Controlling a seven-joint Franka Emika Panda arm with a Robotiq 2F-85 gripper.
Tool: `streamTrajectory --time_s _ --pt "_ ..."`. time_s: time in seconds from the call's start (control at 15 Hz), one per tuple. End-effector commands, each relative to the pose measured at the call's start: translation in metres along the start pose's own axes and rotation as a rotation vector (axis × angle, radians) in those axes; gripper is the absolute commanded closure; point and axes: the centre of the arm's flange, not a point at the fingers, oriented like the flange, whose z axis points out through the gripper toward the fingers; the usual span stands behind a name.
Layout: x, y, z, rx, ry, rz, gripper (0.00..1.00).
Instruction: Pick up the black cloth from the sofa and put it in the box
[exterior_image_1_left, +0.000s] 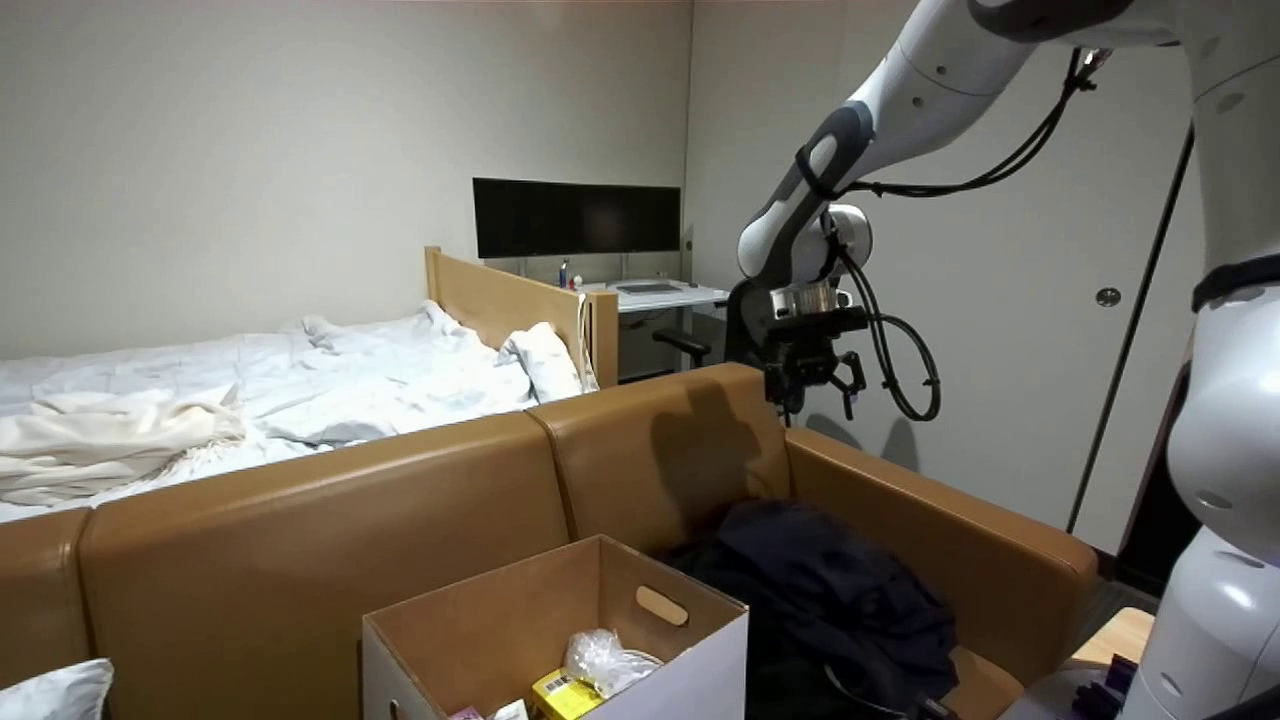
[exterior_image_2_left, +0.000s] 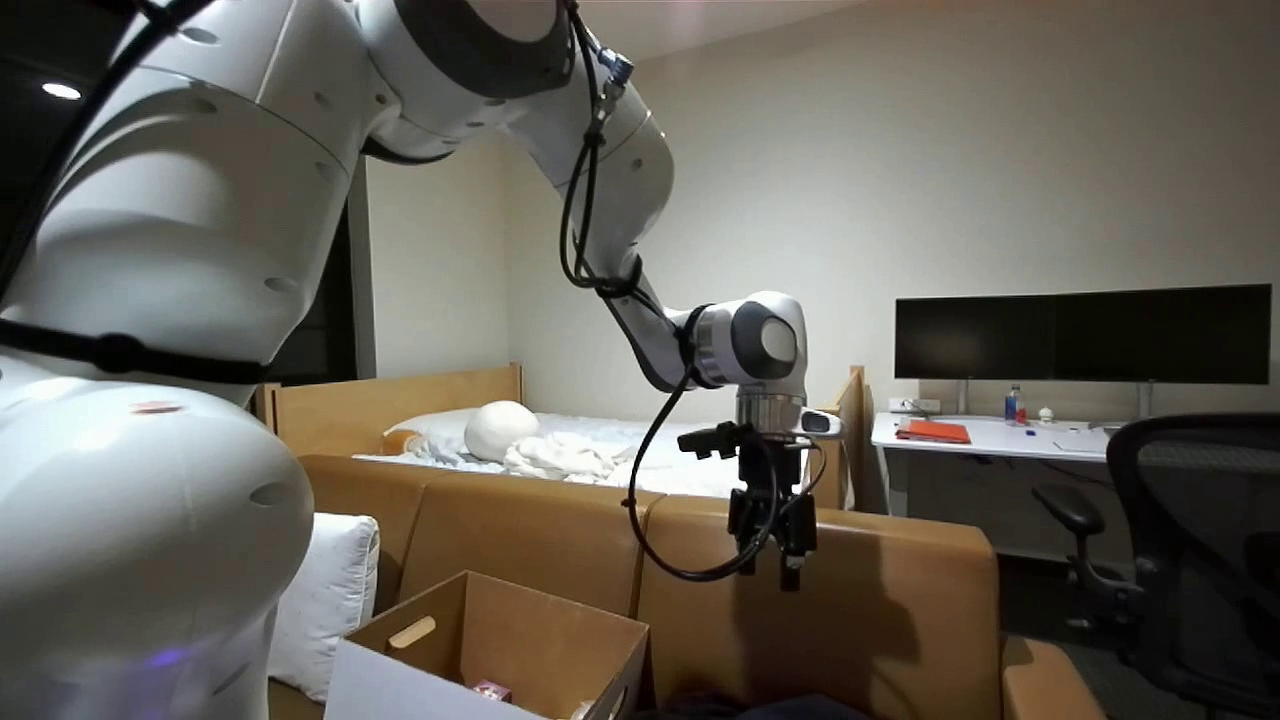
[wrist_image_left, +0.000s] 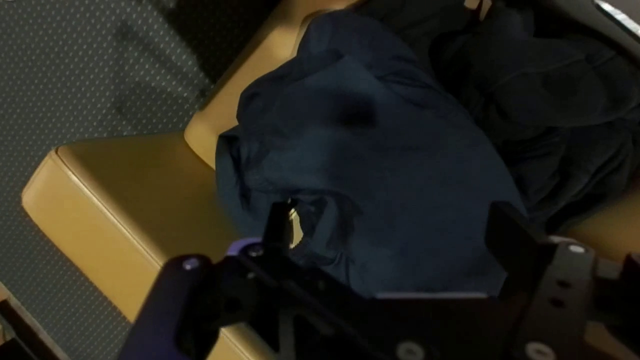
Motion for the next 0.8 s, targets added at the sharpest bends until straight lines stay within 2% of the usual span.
streamTrajectory --time_s 0.0,0.13,0.2,0.6,0.73 --pt "0.030 0.006 0.017 0.006 -0.149 -0.020 0.00" --pt "0.030 0.010 0.016 -0.001 -0.193 0.008 0.00" --pt "0.019 0.008 0.023 -0.015 -0.147 0.005 0.00" --pt "0.022 0.006 0.025 -0.020 -0.150 0.005 0.00" --pt "0.026 0.003 0.028 0.002 -0.121 0.053 0.00"
